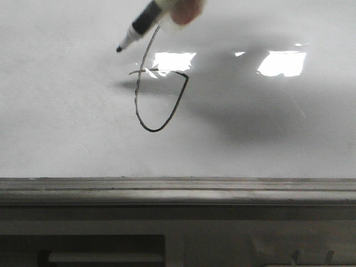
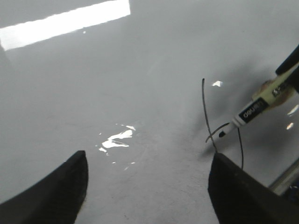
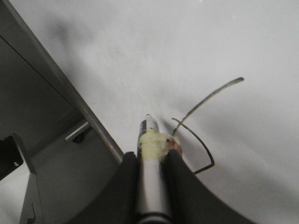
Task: Write number 6 on whiteboard
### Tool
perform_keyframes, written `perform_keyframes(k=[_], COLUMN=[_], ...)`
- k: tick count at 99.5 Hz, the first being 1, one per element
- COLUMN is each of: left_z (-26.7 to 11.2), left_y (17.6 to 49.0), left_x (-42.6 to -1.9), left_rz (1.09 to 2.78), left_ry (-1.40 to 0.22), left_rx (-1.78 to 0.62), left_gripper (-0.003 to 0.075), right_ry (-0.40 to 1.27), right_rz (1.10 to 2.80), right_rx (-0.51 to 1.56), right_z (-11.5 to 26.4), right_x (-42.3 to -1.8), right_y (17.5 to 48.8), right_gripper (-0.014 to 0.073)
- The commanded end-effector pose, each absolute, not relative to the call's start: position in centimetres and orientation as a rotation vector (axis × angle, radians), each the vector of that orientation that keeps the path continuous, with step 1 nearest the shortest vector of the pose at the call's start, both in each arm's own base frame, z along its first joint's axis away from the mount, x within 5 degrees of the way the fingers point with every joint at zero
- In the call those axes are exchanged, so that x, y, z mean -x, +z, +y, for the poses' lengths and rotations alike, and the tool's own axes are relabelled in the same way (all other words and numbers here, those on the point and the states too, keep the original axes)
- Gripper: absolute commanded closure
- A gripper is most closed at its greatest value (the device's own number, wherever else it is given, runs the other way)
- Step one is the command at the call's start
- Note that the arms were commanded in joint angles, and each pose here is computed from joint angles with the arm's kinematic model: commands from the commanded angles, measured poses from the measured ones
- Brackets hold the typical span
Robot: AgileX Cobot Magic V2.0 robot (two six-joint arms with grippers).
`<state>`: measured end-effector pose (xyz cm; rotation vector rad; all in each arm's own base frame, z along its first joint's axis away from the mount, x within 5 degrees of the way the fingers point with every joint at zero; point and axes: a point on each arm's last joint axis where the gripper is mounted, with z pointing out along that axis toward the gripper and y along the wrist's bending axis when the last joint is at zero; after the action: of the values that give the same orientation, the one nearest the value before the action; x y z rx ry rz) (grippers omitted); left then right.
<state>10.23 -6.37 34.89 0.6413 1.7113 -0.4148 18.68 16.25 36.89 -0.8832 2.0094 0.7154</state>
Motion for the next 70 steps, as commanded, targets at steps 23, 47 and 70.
perform_keyframes(k=[23, 47, 70], left_z=[-9.9, -14.5, -17.8], left_y=[35.6, 34.7, 33.5], left_x=[-11.5, -13.1, -14.2], left_rz=[1.620, 1.642, 1.659], left_ry=[-0.640, -0.744, -0.738], left_rx=[-0.821, -1.043, -1.158], left_gripper=[0.0279, 0.0302, 0.0302], right_ry=[0.761, 0.776, 0.782], right_rz=[1.953, 2.012, 2.028], right_rx=[0.932, 0.980, 1.009], right_z=[16.0, 16.6, 16.6], right_x=[-17.6, -17.9, -17.6], right_y=[39.9, 38.8, 38.7], right_gripper=[0.0644, 0.0645, 0.0645])
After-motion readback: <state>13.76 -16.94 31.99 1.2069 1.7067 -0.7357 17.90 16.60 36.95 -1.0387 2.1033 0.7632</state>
